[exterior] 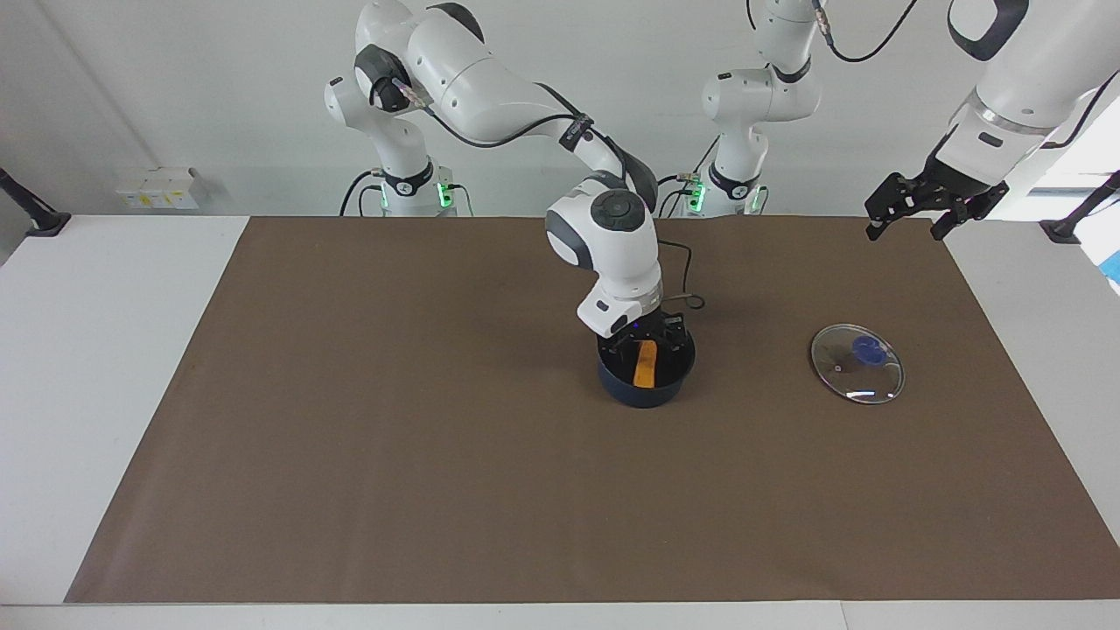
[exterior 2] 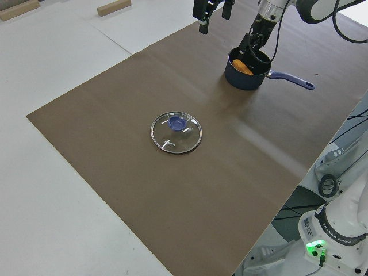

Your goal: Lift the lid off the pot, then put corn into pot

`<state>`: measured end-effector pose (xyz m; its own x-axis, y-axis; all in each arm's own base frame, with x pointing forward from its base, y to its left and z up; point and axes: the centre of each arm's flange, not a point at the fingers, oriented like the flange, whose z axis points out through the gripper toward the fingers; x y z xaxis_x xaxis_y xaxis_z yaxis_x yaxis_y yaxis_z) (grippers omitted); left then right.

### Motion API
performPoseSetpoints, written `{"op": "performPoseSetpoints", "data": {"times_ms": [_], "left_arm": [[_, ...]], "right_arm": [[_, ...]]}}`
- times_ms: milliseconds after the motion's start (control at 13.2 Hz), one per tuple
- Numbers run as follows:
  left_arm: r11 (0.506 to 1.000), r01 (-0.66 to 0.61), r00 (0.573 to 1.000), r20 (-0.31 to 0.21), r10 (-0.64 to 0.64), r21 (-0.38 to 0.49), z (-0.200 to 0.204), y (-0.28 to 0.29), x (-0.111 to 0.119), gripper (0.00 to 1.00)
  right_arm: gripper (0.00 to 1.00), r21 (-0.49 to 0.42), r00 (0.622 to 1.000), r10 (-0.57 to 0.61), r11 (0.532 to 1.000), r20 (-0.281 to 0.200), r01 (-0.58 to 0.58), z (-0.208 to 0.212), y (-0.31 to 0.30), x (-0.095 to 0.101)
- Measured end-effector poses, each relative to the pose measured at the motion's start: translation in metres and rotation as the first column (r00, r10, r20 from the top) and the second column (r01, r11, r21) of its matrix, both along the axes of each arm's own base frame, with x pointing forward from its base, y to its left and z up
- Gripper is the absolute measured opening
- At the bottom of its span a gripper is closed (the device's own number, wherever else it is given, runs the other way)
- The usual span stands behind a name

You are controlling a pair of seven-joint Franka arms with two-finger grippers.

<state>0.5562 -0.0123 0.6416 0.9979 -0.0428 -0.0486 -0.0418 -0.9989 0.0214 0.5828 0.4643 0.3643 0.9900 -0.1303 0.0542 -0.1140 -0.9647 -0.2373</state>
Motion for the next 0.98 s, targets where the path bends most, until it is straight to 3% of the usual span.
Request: {"op": "performPoseSetpoints", "data": {"times_ms": [302, 604, 981], "left_arm": [[1.000, 0.000, 1.000, 0.000, 0.000, 0.000, 0.000, 0.000, 0.000, 1.00], [1.000, 0.000, 1.000, -0.003, 0.000, 0.000, 0.000, 0.000, -0.001, 1.00], [1.000, -0.001, 1.000, -0.004, 0.001, 0.000, 0.000, 0.000, -0.001, 1.00]], "right_arm": [[1.00, -0.026, 0.998, -0.054, 0.998, 0.017, 0.055, 0.066, -0.050, 0.017], [1.00, -0.088, 0.998, -0.054, 0.995, 0.024, 0.056, 0.137, -0.142, 0.035], [1.00, -0.161, 0.996, -0.060, 0.984, 0.066, 0.070, 0.178, -0.240, 0.053]]}}
